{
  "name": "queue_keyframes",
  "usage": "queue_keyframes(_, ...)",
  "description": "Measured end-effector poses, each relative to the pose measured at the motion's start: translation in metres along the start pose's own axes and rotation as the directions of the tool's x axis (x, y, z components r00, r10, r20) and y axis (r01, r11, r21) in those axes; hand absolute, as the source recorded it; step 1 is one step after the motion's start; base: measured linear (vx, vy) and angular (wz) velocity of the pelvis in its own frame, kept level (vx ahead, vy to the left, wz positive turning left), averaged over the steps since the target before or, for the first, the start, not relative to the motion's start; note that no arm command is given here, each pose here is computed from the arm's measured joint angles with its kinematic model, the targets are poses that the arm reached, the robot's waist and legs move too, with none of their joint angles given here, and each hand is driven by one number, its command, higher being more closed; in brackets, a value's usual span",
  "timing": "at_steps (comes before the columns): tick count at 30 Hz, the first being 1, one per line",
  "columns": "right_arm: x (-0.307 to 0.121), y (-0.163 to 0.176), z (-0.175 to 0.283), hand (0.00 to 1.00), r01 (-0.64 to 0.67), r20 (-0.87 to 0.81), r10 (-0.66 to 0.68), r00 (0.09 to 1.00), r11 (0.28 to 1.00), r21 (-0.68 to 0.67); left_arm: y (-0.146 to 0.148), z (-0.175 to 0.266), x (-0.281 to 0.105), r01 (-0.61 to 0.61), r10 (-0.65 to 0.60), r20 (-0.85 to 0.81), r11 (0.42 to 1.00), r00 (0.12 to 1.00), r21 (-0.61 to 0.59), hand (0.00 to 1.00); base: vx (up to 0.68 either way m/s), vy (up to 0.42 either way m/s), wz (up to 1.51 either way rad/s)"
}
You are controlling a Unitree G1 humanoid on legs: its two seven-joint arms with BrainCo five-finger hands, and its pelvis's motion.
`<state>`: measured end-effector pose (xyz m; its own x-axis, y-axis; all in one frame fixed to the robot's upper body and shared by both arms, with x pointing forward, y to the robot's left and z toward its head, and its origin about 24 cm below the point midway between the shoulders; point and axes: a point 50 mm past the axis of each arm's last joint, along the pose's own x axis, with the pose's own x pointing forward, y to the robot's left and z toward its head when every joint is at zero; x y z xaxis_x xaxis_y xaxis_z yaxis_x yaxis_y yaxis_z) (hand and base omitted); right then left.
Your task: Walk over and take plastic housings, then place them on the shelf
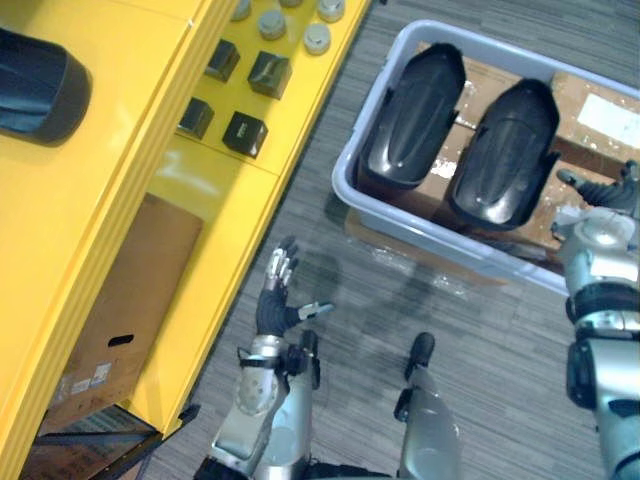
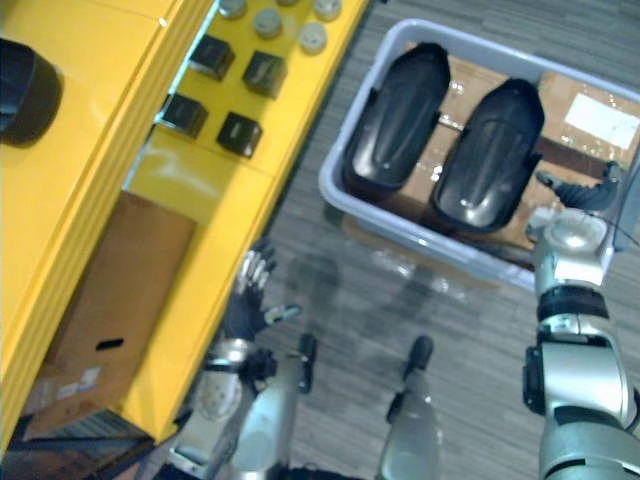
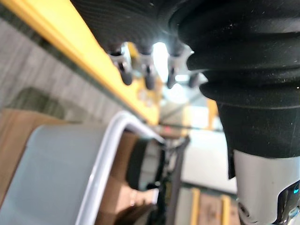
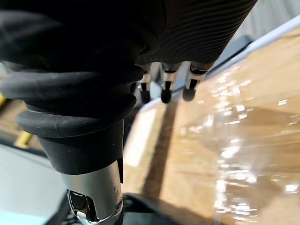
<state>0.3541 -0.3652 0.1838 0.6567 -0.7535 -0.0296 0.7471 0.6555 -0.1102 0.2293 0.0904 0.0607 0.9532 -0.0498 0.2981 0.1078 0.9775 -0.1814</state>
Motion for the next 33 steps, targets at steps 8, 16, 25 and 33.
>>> queue_keyframes(8,0.010,-0.020,0.006,0.00,-0.008,-0.098,-0.005,0.995,0.992,-0.129,-0.014,-0.006,0.001,0.040,-0.041,-0.022,0.999,0.999,-0.018,0.00,-0.06,-0.001,0.09)
queue_keyframes(16,0.016,-0.046,0.002,1.00,-0.067,-0.179,0.004,0.984,0.935,-0.348,-0.013,-0.008,0.001,0.018,-0.019,-0.043,0.999,0.999,-0.030,0.00,-0.05,0.014,0.10)
queue_keyframes(25,0.016,-0.059,-0.001,1.00,-0.040,-0.188,-0.084,0.978,0.817,-0.575,-0.017,-0.010,-0.001,0.033,-0.035,-0.057,0.999,0.998,-0.033,0.00,-0.01,0.009,0.04)
queue_keyframes(33,0.016,-0.064,0.006,1.00,0.119,-0.067,-0.203,0.977,0.778,-0.617,-0.016,-0.013,-0.006,0.006,-0.009,-0.073,0.999,0.997,-0.033,0.00,-0.01,0.018,0.01)
